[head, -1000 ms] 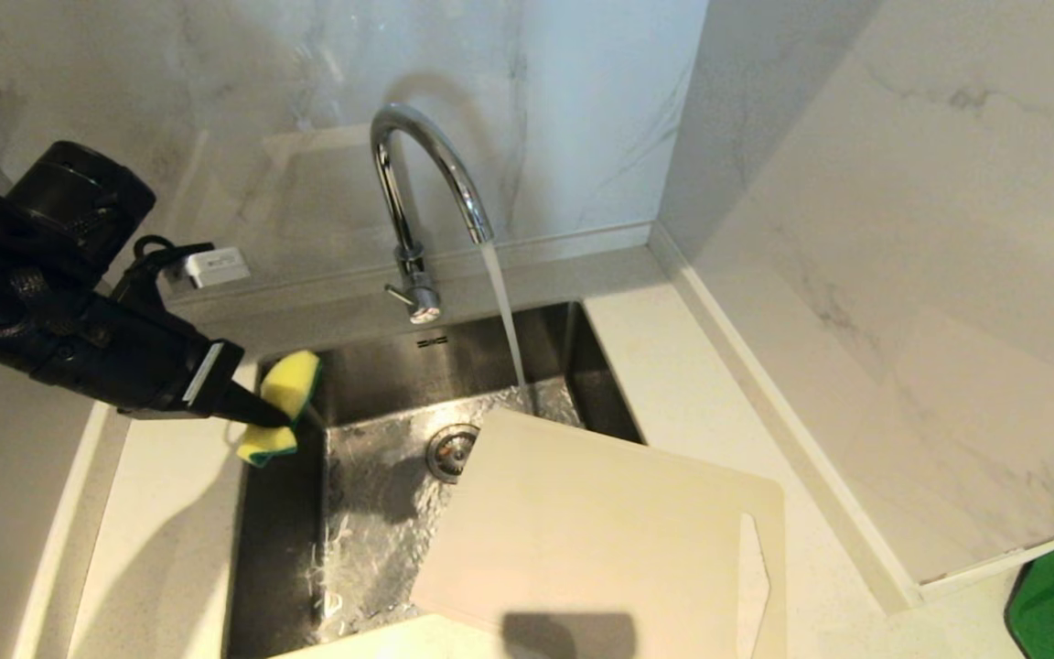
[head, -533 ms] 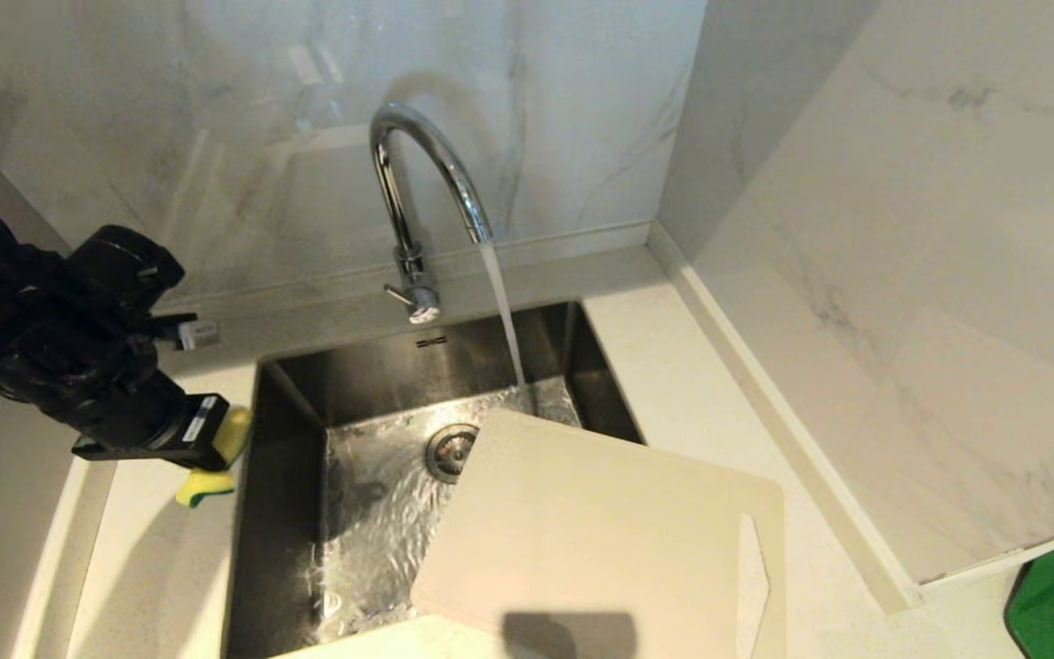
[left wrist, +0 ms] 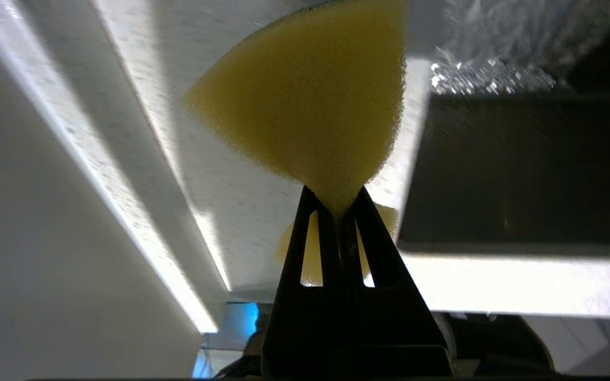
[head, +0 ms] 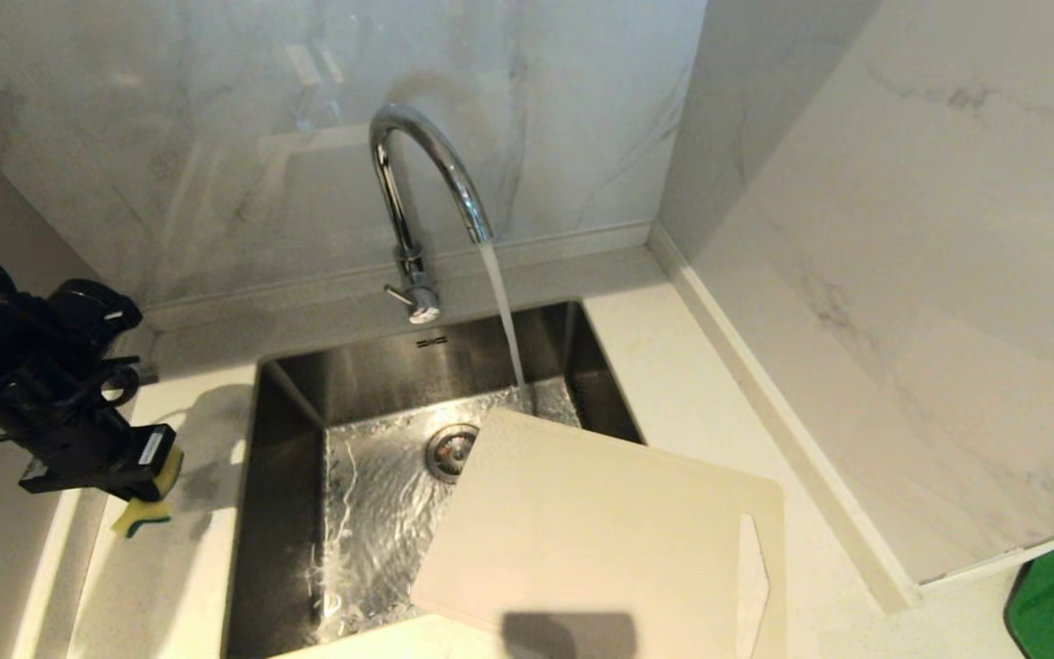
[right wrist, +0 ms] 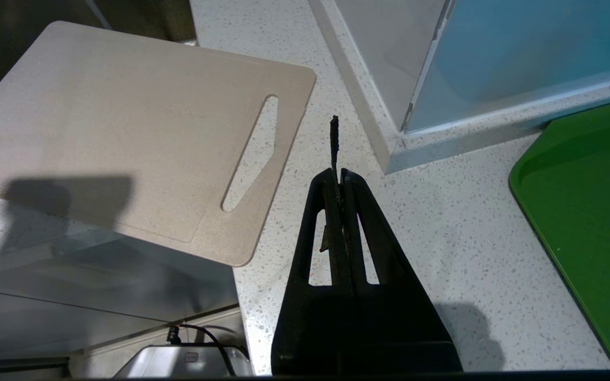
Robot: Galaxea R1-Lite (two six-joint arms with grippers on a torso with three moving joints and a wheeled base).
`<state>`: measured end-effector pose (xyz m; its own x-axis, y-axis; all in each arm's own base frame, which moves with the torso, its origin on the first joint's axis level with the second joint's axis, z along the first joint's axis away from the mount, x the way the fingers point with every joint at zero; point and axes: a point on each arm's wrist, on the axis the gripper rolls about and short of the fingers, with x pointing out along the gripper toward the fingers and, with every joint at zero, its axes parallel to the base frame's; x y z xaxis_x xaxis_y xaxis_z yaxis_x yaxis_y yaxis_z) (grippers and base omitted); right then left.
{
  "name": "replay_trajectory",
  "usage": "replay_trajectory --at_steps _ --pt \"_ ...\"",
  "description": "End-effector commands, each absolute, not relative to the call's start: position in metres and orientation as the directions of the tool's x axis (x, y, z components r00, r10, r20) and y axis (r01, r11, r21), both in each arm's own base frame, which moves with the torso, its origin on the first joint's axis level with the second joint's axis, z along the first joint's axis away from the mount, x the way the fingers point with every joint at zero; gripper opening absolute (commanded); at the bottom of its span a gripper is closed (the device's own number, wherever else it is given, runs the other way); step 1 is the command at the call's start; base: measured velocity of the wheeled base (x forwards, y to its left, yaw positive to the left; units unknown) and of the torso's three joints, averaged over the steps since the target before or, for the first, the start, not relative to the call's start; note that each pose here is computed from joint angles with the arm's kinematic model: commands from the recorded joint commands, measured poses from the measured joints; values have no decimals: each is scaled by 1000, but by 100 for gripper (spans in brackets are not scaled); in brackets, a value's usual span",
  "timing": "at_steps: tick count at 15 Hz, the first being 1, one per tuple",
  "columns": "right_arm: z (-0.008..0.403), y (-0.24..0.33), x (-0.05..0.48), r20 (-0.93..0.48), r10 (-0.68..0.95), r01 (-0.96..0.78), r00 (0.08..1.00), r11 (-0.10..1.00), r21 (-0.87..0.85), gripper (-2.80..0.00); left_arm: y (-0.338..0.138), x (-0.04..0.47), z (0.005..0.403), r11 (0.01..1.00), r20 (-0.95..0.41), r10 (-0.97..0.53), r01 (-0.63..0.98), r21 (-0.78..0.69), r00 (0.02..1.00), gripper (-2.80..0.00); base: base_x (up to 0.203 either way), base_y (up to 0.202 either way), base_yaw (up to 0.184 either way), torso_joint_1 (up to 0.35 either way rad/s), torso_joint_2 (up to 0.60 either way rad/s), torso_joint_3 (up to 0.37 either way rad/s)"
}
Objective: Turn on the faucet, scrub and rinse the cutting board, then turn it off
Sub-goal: Put down the cleaning cloth
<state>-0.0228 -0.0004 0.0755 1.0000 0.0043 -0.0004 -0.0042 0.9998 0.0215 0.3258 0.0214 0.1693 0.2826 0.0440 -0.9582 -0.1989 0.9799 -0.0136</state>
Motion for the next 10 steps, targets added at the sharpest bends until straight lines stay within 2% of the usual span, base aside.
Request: replay_trajectory --at_steps 1,6,7,10 --pt "75 0 -23 0 5 -5 1000 1000 22 -280 40 332 158 968 -963 60 -253 -9 263 -280 0 0 0 0 0 0" --pt "75 0 -23 0 5 -5 1000 1000 21 -280 57 340 145 953 -962 101 -302 20 255 -280 0 0 0 0 0 0" --pt "75 0 -23 0 5 -5 1000 1000 21 -280 57 341 145 953 -962 102 -302 21 254 0 0 0 0 0 0 0" --pt "75 0 -23 0 5 -5 1000 1000 21 -280 57 342 143 953 -962 102 -302 21 254 0 0 0 0 0 0 0"
